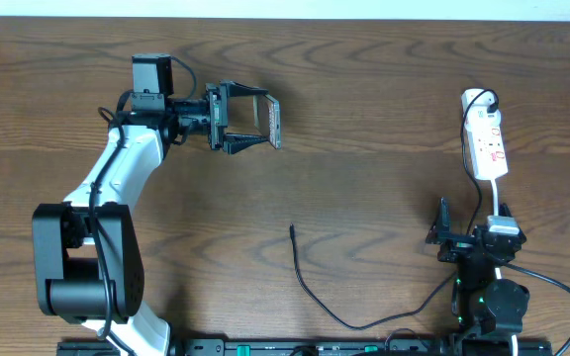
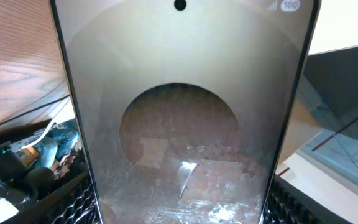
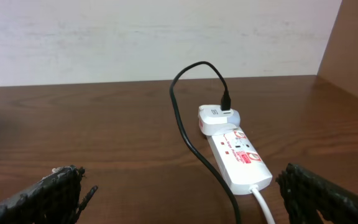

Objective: Plug charger to phone and switch on socket
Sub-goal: 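Hold the phone upright with the left gripper toward the center, then move the right gripper toward the phone's bottom edge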

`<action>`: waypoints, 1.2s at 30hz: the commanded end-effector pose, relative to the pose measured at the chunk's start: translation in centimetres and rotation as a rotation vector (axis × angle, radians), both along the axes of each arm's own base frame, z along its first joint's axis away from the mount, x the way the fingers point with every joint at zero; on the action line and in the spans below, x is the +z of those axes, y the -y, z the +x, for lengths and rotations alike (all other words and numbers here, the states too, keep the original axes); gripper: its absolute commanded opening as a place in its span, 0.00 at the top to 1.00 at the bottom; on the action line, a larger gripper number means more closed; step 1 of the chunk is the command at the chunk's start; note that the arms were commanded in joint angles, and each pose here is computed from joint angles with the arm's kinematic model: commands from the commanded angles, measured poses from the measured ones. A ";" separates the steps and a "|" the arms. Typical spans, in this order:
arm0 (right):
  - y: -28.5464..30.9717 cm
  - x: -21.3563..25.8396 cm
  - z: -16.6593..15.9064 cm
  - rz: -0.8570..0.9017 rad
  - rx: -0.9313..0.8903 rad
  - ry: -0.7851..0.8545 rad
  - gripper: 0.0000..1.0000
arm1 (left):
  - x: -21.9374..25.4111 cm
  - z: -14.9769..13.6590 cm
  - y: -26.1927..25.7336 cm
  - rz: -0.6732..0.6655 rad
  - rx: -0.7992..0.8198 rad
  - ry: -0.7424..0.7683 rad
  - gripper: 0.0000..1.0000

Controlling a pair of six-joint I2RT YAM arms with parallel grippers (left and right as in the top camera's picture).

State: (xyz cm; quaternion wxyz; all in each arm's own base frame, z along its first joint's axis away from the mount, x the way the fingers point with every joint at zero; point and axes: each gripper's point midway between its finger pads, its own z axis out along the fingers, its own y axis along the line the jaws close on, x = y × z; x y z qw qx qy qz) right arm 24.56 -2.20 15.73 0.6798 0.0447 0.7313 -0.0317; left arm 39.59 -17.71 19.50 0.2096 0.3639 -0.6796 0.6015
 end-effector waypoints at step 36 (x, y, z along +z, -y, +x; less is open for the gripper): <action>-5.9 7.3 -0.9 0.324 0.353 0.198 0.01 | 1.3 1.6 -0.5 0.085 0.061 0.140 0.93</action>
